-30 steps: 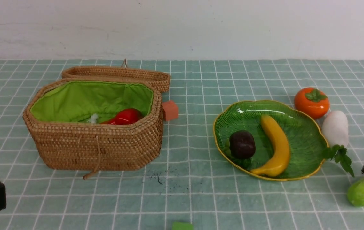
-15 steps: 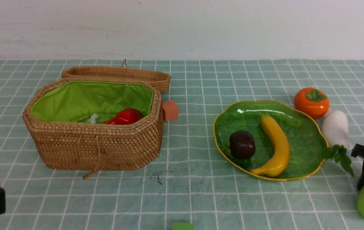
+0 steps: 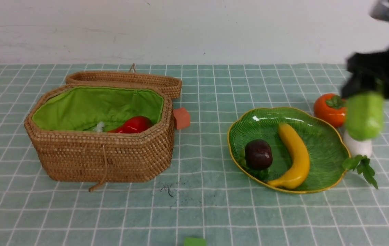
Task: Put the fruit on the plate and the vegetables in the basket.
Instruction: Take a chayote with your right arm and place it on the basket on the left.
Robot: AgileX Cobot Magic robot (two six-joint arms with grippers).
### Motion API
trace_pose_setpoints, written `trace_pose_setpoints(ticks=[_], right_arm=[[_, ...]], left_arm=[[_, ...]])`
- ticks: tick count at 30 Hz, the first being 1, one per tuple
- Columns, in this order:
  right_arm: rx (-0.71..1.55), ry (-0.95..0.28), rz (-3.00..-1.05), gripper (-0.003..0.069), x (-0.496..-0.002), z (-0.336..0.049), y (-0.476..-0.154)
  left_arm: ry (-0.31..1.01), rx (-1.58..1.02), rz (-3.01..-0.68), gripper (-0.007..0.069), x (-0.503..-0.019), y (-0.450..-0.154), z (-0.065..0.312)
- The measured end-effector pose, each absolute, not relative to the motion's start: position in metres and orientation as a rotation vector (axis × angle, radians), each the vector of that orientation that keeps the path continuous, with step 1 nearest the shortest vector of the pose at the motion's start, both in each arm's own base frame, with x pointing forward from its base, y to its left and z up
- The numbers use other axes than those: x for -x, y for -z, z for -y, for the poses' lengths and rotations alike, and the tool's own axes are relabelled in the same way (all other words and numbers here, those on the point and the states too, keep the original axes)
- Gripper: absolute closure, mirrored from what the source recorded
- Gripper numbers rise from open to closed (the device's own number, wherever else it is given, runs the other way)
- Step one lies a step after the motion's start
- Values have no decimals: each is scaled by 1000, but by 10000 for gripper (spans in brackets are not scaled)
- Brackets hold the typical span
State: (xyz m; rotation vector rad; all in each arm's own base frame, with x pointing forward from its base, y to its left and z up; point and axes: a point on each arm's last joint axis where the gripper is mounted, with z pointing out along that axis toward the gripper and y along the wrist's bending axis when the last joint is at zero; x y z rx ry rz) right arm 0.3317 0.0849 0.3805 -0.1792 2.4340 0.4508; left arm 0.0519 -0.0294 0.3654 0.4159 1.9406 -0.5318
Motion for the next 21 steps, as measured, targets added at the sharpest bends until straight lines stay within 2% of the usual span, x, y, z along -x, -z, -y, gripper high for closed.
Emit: trace_pose_setpoints(ticks=[1, 4, 7, 11, 12, 13, 16, 21], right_arm=[[359, -544, -2323, 227, -334, -122, -390], [608, -671, -2097, 227, -344, -189, -401], [772, -713, -1908, 227, -361, -250, -389], [844, -741, -1736, 227, -392, -318, -359], [856, -746, -1728, 227, -400, -331, -345], [849, -750, -1715, 227, -400, -331, -350], [858, -777, -1690, 227, -423, -363, -309], [889, -762, -1697, 227, -438, -379, -273]], left_arm=[[499, -357, -1951, 636, -54, -365, 26], [449, -230, -1959, 635, -59, -365, 18], [448, -176, -1961, 635, -60, -366, 16], [460, -160, -1965, 635, -60, -366, 16], [463, -159, -1967, 635, -60, -366, 16], [464, -159, -1967, 635, -60, -366, 16], [481, -163, -1980, 635, -59, -365, 17], [479, -216, -1987, 635, -57, -364, 19]])
